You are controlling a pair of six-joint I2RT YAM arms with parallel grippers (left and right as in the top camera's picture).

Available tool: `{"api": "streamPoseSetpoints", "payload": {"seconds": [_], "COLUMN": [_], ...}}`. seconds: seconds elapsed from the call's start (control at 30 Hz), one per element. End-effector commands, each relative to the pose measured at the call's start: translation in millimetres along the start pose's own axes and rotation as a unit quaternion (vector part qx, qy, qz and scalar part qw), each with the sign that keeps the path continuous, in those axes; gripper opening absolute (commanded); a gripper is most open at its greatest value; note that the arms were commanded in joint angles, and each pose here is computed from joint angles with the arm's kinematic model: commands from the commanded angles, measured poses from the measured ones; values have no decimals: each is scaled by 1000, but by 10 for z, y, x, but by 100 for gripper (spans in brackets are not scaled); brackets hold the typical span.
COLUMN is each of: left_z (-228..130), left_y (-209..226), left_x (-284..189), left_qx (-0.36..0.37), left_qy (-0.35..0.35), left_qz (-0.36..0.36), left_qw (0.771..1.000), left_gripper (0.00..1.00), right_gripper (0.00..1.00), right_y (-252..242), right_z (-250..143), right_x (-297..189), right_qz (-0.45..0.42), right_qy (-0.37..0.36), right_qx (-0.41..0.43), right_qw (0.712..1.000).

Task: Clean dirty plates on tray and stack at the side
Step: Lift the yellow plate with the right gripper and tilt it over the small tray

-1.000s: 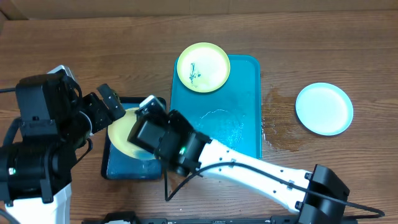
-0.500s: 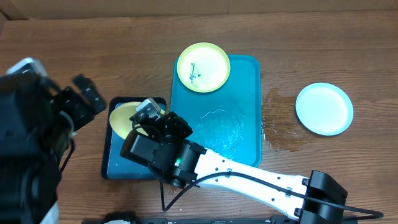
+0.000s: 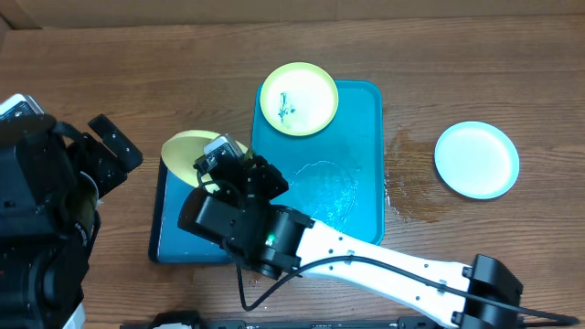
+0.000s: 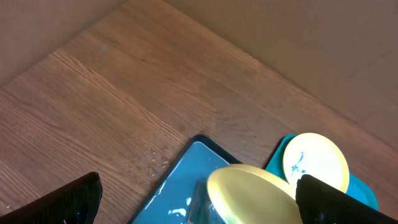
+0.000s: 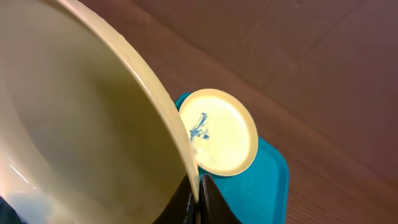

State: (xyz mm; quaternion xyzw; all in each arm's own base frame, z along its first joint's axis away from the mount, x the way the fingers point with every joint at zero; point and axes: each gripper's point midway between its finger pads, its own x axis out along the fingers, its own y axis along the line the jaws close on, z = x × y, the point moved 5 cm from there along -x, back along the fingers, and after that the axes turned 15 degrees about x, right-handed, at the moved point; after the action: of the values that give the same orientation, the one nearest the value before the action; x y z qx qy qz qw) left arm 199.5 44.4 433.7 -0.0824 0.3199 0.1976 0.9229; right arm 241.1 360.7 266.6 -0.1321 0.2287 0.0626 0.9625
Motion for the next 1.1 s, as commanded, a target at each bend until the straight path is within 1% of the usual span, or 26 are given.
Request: {"api": "streamPoseSetpoints", "payload": {"seconds": [0.0, 0.17, 0.3, 0.67, 1.0, 1.07], "left_z": [34, 43, 49, 58, 42, 85], "left_y": [23, -2, -28, -112, -207, -240], "left_x": [7, 88, 168, 452, 800, 866], "left_qx": [1, 4, 7, 18, 31, 30], "left_qy": [-4, 7, 18, 55, 99, 93], "left_qz": [11, 14, 17, 26, 38, 36], "left_qw": [1000, 1000, 1000, 998, 994, 995], "left_gripper": [99, 100, 100, 100, 100, 100], "right_gripper": [4, 4, 4, 4, 4, 4], "right_y": [-230, -221, -192, -221, -255, -255], "right_z": [343, 415, 440, 452, 464, 463], "right_x": [-260, -410, -443, -444, -446, -446], "right_qz": [-5, 12, 17, 5, -9, -9], "right_qy": [-43, -57, -64, -69, -74, -74], "right_qx": [47, 36, 6, 7, 7, 7], "right_qw": [998, 998, 998, 998, 997, 997]}}
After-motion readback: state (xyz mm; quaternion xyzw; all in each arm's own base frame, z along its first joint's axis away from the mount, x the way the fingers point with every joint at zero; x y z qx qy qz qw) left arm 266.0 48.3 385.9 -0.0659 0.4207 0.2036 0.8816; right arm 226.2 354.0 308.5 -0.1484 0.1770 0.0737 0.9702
